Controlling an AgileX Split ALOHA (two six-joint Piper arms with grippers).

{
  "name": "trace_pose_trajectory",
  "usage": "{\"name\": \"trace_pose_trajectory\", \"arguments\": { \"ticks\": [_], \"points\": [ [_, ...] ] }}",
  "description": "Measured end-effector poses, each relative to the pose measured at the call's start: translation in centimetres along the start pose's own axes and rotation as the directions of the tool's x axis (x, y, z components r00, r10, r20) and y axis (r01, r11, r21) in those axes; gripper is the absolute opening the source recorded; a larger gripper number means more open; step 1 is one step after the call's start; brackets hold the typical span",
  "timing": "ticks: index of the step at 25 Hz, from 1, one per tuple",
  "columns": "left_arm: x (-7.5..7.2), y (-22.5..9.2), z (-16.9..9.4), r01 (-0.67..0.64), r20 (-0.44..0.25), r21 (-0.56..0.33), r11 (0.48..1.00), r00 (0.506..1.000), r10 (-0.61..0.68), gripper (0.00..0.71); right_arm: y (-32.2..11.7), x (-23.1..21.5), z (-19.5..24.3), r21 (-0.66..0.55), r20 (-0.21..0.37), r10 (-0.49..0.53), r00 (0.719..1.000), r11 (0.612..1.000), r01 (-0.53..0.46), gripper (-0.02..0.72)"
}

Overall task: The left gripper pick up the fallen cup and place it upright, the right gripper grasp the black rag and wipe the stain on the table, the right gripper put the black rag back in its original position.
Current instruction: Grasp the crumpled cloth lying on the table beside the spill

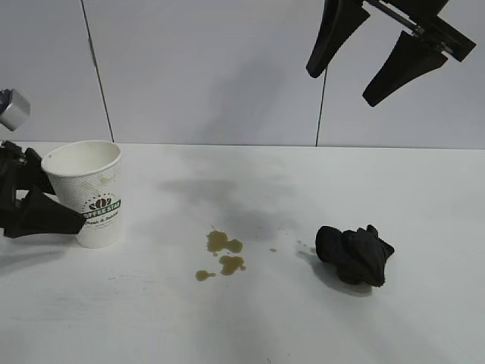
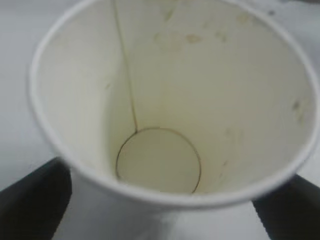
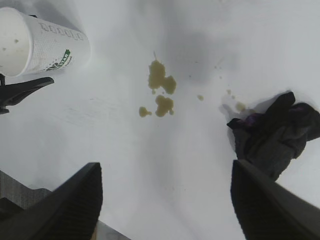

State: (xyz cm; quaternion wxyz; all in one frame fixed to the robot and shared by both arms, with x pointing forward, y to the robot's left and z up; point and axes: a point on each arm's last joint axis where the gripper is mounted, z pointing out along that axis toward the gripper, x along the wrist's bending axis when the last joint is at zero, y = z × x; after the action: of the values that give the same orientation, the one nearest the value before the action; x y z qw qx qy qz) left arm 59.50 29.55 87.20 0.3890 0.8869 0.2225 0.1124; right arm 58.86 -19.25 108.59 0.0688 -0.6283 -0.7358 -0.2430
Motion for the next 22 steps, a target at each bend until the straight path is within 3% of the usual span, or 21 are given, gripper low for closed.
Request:
{"name": "trace_pose_trajectory", "arguments": {
  "ticks": [3, 6, 9, 11, 13, 16, 18, 20, 22],
  "points": [
    [1.1, -0.6, -1.6, 0.054, -0.112, 0.093, 0.994, 0.993, -0.043, 0.694, 0.0, 0.0, 0.0, -0.003, 0.0, 0.0, 1.0, 1.0, 0.0, 0.495],
    [2.2, -0.1, -3.8, 0.172, -0.272, 0.128, 0.977, 0.953, -0.133, 0.694, 0.0, 0.0, 0.0, -0.004, 0.0, 0.0, 1.0, 1.0, 0.0, 0.495],
    [3.0, 1.7, -6.7, 0.343, -0.451, 0.046, 0.938, 0.845, -0.287, 0.694, 0.0, 0.0, 0.0, -0.004, 0.0, 0.0, 1.0, 1.0, 0.0, 0.495],
    [3.1, 3.7, -9.3, 0.425, -0.542, -0.075, 0.902, 0.742, -0.395, 0.694, 0.0, 0.0, 0.0, -0.004, 0.0, 0.0, 1.0, 1.0, 0.0, 0.495],
    [2.8, 5.7, -12.2, 0.458, -0.591, -0.205, 0.865, 0.646, -0.483, 0.694, 0.0, 0.0, 0.0, -0.005, 0.0, 0.0, 1.0, 1.0, 0.0, 0.495],
    [1.3, 8.8, -17.2, 0.451, -0.587, -0.409, 0.793, 0.536, -0.607, 0.694, 0.1, 0.0, 0.0, -0.006, 0.0, 0.0, 1.0, 1.0, 0.0, 0.495],
    [-0.6, 11.0, -20.9, 0.407, -0.559, -0.537, 0.739, 0.485, -0.673, 0.694, 0.1, 0.0, 0.0, -0.007, 0.001, 0.0, 1.0, 1.0, 0.0, 0.495],
    [-2.9, 12.8, -24.3, 0.345, -0.528, -0.633, 0.693, 0.462, -0.712, 0.694, 0.1, 0.0, 0.0, -0.007, 0.001, 0.0, 1.0, 1.0, 0.0, 0.495],
    [-6.1, 15.0, -28.0, 0.243, -0.512, -0.71, 0.661, 0.467, -0.721, 0.694, 0.1, 0.0, 0.0, -0.007, 0.001, -0.003, 1.0, 1.0, 0.003, 0.495]
  ]
}}
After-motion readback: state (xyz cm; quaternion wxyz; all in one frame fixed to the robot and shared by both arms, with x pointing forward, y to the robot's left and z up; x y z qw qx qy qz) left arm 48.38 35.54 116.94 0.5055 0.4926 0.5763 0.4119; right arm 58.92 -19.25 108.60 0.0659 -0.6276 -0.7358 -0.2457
